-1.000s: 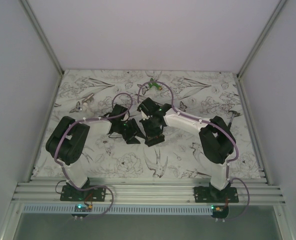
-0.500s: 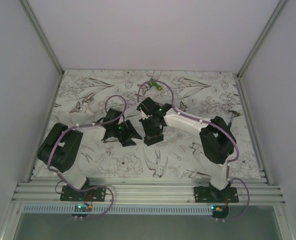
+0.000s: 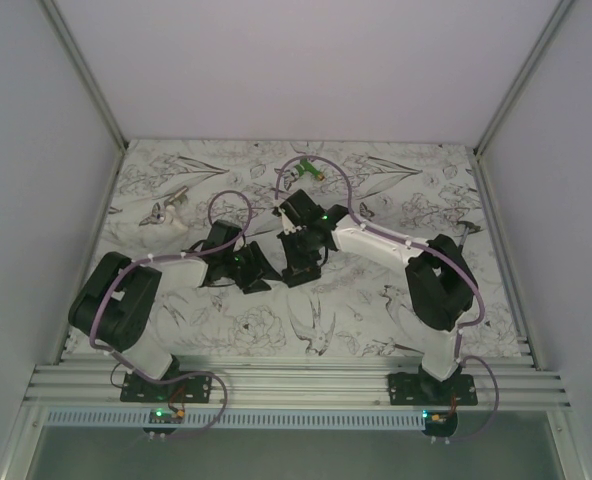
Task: Snap on the fuse box
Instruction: Install the fuse at the fuse box base.
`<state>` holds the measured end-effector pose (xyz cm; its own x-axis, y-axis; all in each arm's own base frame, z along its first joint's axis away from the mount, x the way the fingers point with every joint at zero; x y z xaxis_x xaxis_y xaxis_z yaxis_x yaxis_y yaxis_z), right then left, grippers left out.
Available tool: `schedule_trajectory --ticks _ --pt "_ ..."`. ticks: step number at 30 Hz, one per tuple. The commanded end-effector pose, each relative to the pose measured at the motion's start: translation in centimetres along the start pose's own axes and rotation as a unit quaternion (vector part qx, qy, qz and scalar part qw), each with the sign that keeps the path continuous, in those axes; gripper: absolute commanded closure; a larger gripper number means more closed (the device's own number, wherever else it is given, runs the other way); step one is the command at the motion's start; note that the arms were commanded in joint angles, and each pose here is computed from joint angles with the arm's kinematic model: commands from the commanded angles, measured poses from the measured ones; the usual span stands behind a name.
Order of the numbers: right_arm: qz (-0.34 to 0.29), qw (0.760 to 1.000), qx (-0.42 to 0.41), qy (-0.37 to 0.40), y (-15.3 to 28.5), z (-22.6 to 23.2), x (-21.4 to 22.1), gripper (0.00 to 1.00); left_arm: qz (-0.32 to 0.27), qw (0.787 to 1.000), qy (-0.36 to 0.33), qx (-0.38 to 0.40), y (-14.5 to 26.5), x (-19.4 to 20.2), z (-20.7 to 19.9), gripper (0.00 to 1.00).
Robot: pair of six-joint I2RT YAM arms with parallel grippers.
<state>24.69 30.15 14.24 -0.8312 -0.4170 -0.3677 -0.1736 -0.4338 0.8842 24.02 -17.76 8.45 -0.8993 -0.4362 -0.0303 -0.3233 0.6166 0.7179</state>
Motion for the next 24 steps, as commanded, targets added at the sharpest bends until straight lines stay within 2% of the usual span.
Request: schedule_trajectory --ticks 1,7,18,22,24 --pt "-0.031 0.999 -0.042 -0.005 1.2 1.1 -1.1 1.0 -0.014 1.0 -0.006 -0.006 -0.6 -0.3 0.1 0.52" --pt "-0.028 0.998 -0.057 -0.005 0.9 1.3 -1.1 1.0 -0.006 1.0 0.011 -0.007 -0.9 -0.3 0.2 0.55" --pt "-0.027 0.999 -0.039 -0.003 0.9 0.8 -1.0 1.0 -0.031 0.998 -0.03 0.052 1.5 0.4 -1.3 0.58" --pt "-0.014 0.999 -0.034 -0.006 1.0 0.9 -0.9 1.0 -0.029 0.999 -0.01 0.038 1.3 0.4 -0.2 0.58" --pt "-0.003 1.0 0.0 -0.011 0.9 0.7 -0.8 1.0 -0.025 0.999 0.006 0.026 1.1 0.4 0.6 0.59"
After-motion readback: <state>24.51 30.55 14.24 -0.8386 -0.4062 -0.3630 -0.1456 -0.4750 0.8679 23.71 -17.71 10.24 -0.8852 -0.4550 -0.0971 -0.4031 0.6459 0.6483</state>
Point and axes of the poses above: each gripper's point midway between its finger pads, its own y axis back along the fingers, its own z axis along the line the jaws close on, x = y × z, the point moved 8 cm from there along y, back along the fingers
